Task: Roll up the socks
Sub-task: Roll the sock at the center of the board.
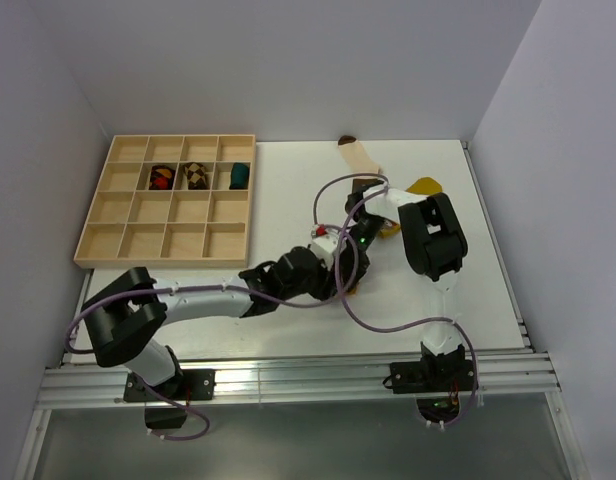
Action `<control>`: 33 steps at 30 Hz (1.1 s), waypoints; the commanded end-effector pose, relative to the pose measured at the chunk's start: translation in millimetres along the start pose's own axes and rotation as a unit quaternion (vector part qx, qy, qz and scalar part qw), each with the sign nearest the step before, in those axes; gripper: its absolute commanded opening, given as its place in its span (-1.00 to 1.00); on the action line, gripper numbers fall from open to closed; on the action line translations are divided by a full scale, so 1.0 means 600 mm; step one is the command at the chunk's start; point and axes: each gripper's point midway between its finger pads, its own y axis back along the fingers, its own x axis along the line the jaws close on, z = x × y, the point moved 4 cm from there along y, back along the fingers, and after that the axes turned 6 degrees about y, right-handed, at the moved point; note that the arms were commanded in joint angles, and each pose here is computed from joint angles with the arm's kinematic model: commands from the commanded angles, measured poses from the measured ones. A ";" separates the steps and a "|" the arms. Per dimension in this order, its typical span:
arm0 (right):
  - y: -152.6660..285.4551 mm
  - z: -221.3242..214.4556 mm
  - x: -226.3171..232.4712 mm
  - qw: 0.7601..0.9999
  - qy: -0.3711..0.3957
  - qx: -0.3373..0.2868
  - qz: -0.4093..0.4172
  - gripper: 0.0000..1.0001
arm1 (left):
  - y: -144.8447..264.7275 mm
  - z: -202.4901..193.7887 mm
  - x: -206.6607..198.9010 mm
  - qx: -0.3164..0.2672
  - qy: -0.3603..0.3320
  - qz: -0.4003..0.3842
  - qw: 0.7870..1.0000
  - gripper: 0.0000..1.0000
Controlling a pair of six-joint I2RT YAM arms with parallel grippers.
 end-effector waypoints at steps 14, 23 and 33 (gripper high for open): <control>-0.009 -0.029 -0.008 0.997 -0.046 0.055 0.040 -0.36 | -0.058 -0.024 -0.002 -0.017 -0.174 0.024 0.984 0.19; -0.006 -0.026 -0.010 0.996 -0.055 0.057 0.045 -0.35 | -0.065 -0.037 -0.006 0.039 -0.135 -0.076 0.987 0.14; -0.002 -0.020 -0.016 0.995 -0.065 0.052 0.045 -0.34 | -0.073 -0.072 -0.003 0.091 -0.077 -0.130 0.984 0.09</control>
